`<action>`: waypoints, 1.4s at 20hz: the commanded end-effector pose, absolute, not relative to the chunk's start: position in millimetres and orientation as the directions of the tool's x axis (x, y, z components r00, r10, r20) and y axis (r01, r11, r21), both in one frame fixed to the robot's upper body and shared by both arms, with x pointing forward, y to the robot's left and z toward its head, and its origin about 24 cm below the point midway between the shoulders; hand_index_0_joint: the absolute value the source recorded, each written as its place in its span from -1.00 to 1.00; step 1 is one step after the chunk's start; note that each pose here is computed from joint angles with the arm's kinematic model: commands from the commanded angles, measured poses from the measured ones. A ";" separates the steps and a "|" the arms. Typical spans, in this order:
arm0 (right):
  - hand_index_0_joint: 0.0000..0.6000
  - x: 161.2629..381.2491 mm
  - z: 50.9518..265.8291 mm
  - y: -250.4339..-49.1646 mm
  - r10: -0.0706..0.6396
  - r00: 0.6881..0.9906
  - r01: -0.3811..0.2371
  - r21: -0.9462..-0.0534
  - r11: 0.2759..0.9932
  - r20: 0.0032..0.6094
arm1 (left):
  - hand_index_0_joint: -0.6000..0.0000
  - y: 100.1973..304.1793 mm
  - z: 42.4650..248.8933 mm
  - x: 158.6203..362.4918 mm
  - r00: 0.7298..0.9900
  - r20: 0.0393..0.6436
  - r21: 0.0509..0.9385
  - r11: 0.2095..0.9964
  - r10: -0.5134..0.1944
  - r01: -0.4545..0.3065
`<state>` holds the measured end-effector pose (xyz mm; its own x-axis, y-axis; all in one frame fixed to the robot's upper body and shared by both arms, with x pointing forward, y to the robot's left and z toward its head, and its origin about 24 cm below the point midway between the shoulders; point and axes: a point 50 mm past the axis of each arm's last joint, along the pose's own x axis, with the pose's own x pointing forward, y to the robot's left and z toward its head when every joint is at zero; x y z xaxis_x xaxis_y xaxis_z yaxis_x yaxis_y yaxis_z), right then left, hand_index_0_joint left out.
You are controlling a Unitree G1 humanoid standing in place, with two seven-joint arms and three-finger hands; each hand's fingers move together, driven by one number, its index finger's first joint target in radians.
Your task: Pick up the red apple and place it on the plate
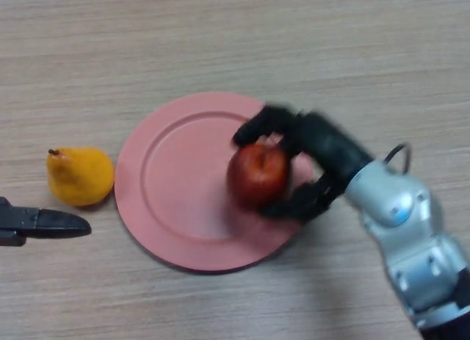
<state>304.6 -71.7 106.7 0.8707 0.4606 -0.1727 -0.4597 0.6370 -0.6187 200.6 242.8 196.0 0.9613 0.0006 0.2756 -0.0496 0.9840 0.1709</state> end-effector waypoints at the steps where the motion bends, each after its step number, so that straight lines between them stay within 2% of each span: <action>1: 0.84 306.6 138.4 -70.0 0.421 0.907 -0.331 -0.584 0.741 0.020 | 1.00 253.4 230.8 184.5 0.865 0.502 0.219 0.964 0.022 -0.152; 2: 0.51 306.4 137.7 -69.5 0.421 0.907 -0.334 -0.584 0.740 0.015 | 1.00 253.4 230.8 184.4 0.865 0.501 0.219 0.964 0.021 -0.151; 3: 0.01 306.2 138.7 -68.4 0.423 0.906 -0.332 -0.582 0.742 0.024 | 1.00 253.7 230.8 184.6 0.865 0.501 0.220 0.964 0.020 -0.150; 4: -0.33 306.1 140.8 -67.6 0.424 0.905 -0.324 -0.576 0.750 0.042 | 1.00 254.3 230.8 185.1 0.866 0.499 0.222 0.963 0.019 -0.150; 5: -0.81 309.0 151.5 -69.4 0.399 0.908 -0.279 -0.531 0.800 0.125 | 1.00 255.7 231.7 187.0 0.866 0.499 0.249 0.956 0.010 -0.154; 6: -1.00 311.4 159.2 -72.0 0.374 0.910 -0.248 -0.490 0.836 0.178 | 1.00 256.1 232.6 188.0 0.863 0.504 0.270 0.950 -0.001 -0.157; 8: -1.00 316.5 180.2 -90.6 0.298 0.920 -0.174 -0.415 0.893 0.256 | 1.00 255.2 235.5 189.0 0.855 0.518 0.289 0.944 -0.016 -0.158; 9: -1.00 318.8 199.8 -109.0 0.229 0.922 -0.108 -0.361 0.926 0.311 | 1.00 252.8 235.9 190.2 0.856 0.517 0.292 0.944 -0.021 -0.154; 10: -1.00 318.3 208.3 -117.8 0.204 0.919 -0.083 -0.341 0.937 0.337 | 1.00 251.1 235.3 190.9 0.855 0.518 0.294 0.944 -0.026 -0.149; 11: -1.00 310.0 220.1 -137.3 0.183 0.912 -0.057 -0.328 0.943 0.366 | 1.00 247.9 233.7 191.1 0.857 0.514 0.292 0.947 -0.037 -0.134; 12: -1.00 305.5 224.2 -145.4 0.180 0.907 -0.047 -0.335 0.941 0.381 | 1.00 246.6 233.3 191.2 0.860 0.509 0.297 0.946 -0.043 -0.128; 13: -1.00 291.8 224.7 -163.4 0.156 0.917 -0.035 -0.315 0.949 0.367 | 1.00 245.5 233.7 192.8 0.863 0.502 0.293 0.949 -0.051 -0.115; 14: -1.00 284.9 223.8 -170.4 0.145 0.926 -0.034 -0.304 0.952 0.350 | 1.00 244.6 233.8 193.9 0.865 0.499 0.298 0.948 -0.056 -0.110; 15: -1.00 267.9 224.4 -182.3 0.118 0.938 -0.031 -0.259 0.965 0.327 | 1.00 241.2 235.3 197.1 0.860 0.503 0.324 0.941 -0.086 -0.095; 16: -1.00 259.7 225.2 -185.6 0.110 0.940 -0.033 -0.233 0.972 0.323 | 1.00 239.6 235.7 198.4 0.858 0.504 0.329 0.941 -0.099 -0.085; 17: -1.00 242.3 228.0 -190.2 0.109 0.935 -0.047 -0.184 0.982 0.339 | 1.00 237.8 237.9 200.6 0.859 0.504 0.293 0.954 -0.092 -0.070; 18: -1.00 236.6 228.6 -191.7 0.105 0.933 -0.046 -0.175 0.984 0.344 | 1.00 236.6 238.7 201.9 0.856 0.510 0.280 0.958 -0.087 -0.069; 19: -1.00 221.1 229.9 -191.5 0.106 0.921 -0.054 -0.147 0.988 0.375 | 1.00 232.7 240.4 204.9 0.856 0.509 0.272 0.960 -0.086 -0.066; 21: -1.00 207.7 229.9 -188.7 0.132 0.913 -0.077 -0.155 0.985 0.387 | 1.00 224.8 239.1 208.5 0.857 0.506 0.279 0.958 -0.095 -0.058; 24: -1.00 202.2 233.1 -190.0 0.141 0.910 -0.083 -0.163 0.983 0.390 | 1.00 217.7 238.9 212.3 0.863 0.494 0.270 0.962 -0.111 -0.030; 25: -1.00 205.0 233.5 -191.4 0.140 0.911 -0.080 -0.167 0.983 0.387 | 1.00 216.2 241.7 214.2 0.847 0.524 0.256 0.966 -0.095 -0.049; 26: -1.00 205.7 233.4 -192.2 0.142 0.912 -0.082 -0.169 0.982 0.384 | 1.00 215.5 242.2 214.7 0.842 0.532 0.251 0.966 -0.091 -0.054; 28: -1.00 205.8 233.5 -194.6 0.147 0.914 -0.087 -0.170 0.982 0.378 | 1.00 210.6 239.0 215.3 0.850 0.517 0.261 0.964 -0.099 -0.046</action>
